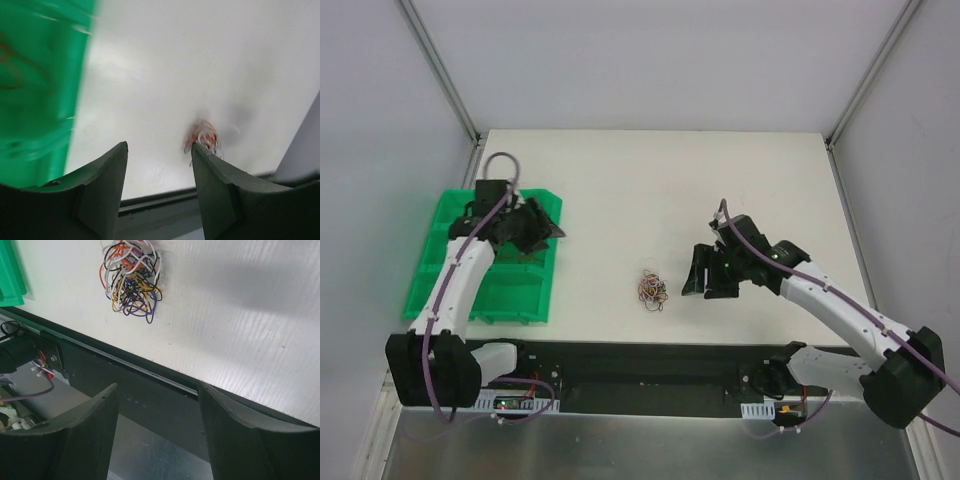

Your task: Untangle the cables

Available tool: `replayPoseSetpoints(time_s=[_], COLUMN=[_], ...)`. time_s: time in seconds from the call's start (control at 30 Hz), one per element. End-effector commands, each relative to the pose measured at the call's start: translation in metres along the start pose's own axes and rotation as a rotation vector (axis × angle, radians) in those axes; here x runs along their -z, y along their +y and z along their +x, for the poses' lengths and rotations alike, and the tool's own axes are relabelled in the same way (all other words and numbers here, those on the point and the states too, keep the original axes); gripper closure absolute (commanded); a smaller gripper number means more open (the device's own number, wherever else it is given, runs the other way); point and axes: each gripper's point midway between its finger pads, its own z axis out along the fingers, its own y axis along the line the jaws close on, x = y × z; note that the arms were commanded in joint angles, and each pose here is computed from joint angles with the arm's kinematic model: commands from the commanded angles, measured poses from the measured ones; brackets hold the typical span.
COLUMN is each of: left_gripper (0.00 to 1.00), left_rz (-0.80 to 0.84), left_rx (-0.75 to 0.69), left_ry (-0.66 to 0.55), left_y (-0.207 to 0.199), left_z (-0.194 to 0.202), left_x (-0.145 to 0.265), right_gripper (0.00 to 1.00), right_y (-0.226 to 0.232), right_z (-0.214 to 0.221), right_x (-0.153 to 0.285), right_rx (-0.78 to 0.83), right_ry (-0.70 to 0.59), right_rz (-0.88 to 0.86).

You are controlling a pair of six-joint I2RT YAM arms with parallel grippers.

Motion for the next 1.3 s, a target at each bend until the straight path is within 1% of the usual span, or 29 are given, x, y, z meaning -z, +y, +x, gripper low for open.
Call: replayPoseSetpoints(time_s=[0.0, 0.07, 0.1, 0.13, 0.2, 0.27, 0.3, 0.37, 0.43, 0.5, 0.6, 0.67, 0.7, 0.77, 0.87, 0.9, 0.93, 1.0, 1.1, 1.13, 1.17, 1.27], left_gripper=[0.49, 0.52, 0.55, 0.58, 0.66, 0.68, 0.68, 0.64, 0.6, 0.59, 0.55, 0.56, 0.6, 0.75, 0.88, 0.95, 1.0, 1.0, 1.0, 1.0, 1.0, 1.0], left_rz=[0.301, 0.332, 0.346, 0.348, 0.318, 0.269, 0.249, 0.237, 0.246, 0.265, 0.3, 0.283, 0.267, 0.227, 0.164, 0.141, 0.106, 0.042, -0.045, -0.065, -0.079, -0.126], left_rx=[-0.406, -0.501, -0.525, -0.531, -0.507, -0.468, -0.458, -0.461, -0.467, -0.457, -0.427, -0.423, -0.426, -0.414, -0.439, -0.45, -0.467, -0.503, -0.544, -0.556, -0.565, -0.604], left_ry=[0.32, 0.421, 0.463, 0.499, 0.555, 0.615, 0.633, 0.672, 0.713, 0.756, 0.825, 0.831, 0.824, 0.79, 0.69, 0.648, 0.598, 0.487, 0.327, 0.293, 0.254, 0.118], left_y=[-0.078, -0.09, -0.095, -0.096, -0.094, -0.088, -0.085, -0.084, -0.085, -0.09, -0.098, -0.099, -0.098, -0.095, -0.084, -0.08, -0.074, -0.065, -0.053, -0.05, -0.047, -0.039], left_z=[0.096, 0.137, 0.155, 0.168, 0.186, 0.2, 0.205, 0.217, 0.228, 0.238, 0.255, 0.262, 0.264, 0.261, 0.249, 0.242, 0.234, 0.213, 0.179, 0.172, 0.163, 0.134], left_x=[-0.013, -0.022, -0.024, -0.029, -0.041, -0.054, -0.06, -0.069, -0.076, -0.083, -0.09, -0.099, -0.103, -0.111, -0.115, -0.115, -0.113, -0.11, -0.096, -0.091, -0.084, -0.06], right_gripper=[0.38, 0.42, 0.46, 0.5, 0.53, 0.53, 0.53, 0.52, 0.51, 0.51, 0.49, 0.49, 0.51, 0.6, 0.93, 1.0, 1.0, 1.0, 1.0, 1.0, 1.0, 1.0], right_y=[0.017, 0.021, 0.024, 0.027, 0.035, 0.04, 0.043, 0.049, 0.054, 0.055, 0.046, 0.039, 0.034, 0.022, 0.009, 0.002, -0.009, -0.035, -0.069, -0.079, -0.088, -0.108], right_z=[-0.01, -0.012, -0.013, -0.015, -0.018, -0.021, -0.023, -0.022, -0.019, -0.017, -0.017, -0.016, -0.015, -0.017, -0.02, -0.02, -0.025, -0.034, -0.037, -0.038, -0.038, -0.038], right_x=[-0.014, -0.027, -0.034, -0.039, -0.05, -0.061, -0.066, -0.078, -0.091, -0.1, -0.111, -0.118, -0.12, -0.12, -0.113, -0.108, -0.103, -0.085, -0.046, -0.028, -0.014, 0.029], right_rx=[-0.062, -0.081, -0.081, -0.083, -0.085, -0.095, -0.093, -0.077, -0.053, -0.033, -0.015, -0.015, -0.021, -0.027, -0.03, -0.034, -0.033, -0.042, -0.068, -0.076, -0.085, -0.112], right_ry=[0.04, 0.069, 0.08, 0.086, 0.103, 0.113, 0.111, 0.126, 0.146, 0.149, 0.141, 0.151, 0.152, 0.127, 0.088, 0.074, 0.033, -0.051, -0.142, -0.188, -0.225, -0.343], right_rz=[-0.036, -0.053, -0.065, -0.078, -0.11, -0.121, -0.129, -0.143, -0.168, -0.175, -0.142, -0.117, -0.091, -0.021, 0.058, 0.098, 0.161, 0.305, 0.5, 0.552, 0.599, 0.666])
